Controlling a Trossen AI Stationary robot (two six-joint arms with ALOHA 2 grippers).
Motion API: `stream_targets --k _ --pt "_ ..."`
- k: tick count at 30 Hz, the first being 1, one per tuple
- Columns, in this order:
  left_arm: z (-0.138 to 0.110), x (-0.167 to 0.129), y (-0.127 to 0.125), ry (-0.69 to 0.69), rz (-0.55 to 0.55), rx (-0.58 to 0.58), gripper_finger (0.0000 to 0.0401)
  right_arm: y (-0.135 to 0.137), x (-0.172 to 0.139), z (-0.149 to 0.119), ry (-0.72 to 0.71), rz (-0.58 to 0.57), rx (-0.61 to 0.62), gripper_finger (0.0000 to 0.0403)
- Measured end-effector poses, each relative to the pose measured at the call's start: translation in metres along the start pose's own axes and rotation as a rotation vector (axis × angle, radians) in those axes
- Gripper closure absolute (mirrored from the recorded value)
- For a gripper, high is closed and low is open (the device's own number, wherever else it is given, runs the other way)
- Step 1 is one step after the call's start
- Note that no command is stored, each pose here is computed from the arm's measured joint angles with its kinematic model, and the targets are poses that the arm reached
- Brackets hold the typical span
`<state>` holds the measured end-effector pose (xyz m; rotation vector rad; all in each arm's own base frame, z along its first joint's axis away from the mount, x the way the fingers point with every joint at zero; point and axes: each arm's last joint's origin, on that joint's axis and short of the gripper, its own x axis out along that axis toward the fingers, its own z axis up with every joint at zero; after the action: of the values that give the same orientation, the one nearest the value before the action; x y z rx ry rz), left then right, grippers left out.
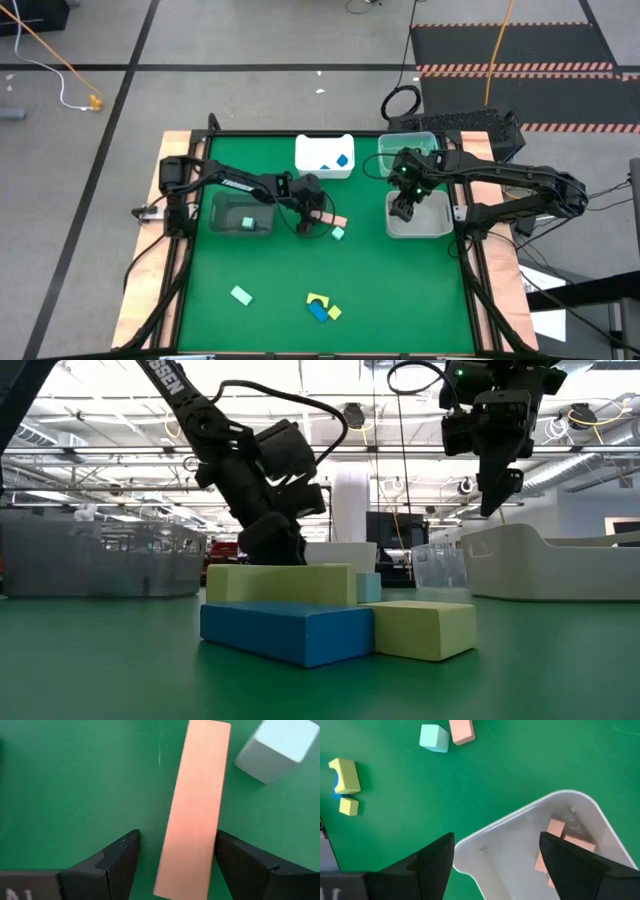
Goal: Sort & place blocks by color
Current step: Put the brown block into the gray bin
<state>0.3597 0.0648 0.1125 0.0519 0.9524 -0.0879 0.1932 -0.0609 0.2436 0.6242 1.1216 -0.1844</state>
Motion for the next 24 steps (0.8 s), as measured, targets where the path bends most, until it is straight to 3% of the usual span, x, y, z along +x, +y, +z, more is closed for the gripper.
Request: stream_targets --k 5,10,15,18,24 --pt "-0.003 0.004 -0.001 0.031 0.017 -0.094 0.0177 0.001 0.000 0.001 -0.015 0.006 -0.005 0.0124" --pt "0.003 -0.004 -0.007 0.006 0.055 -0.153 0.0270 0.001 0.000 0.003 -0.033 0.012 -0.011 0.0124" --pt "0.010 -0.021 -0.017 0.005 0.095 -0.200 0.0271 0.001 0.000 0.004 -0.036 0.011 -0.013 0.0124" --pt "0.024 -0.042 -0.020 -0.090 0.111 -0.217 0.0271 0.002 0.000 0.006 -0.060 0.018 -0.006 0.0124" --pt "0.042 -0.080 -0.026 -0.215 0.204 -0.165 0.0271 0.003 -0.005 0.025 -0.249 0.081 0.108 0.0124"
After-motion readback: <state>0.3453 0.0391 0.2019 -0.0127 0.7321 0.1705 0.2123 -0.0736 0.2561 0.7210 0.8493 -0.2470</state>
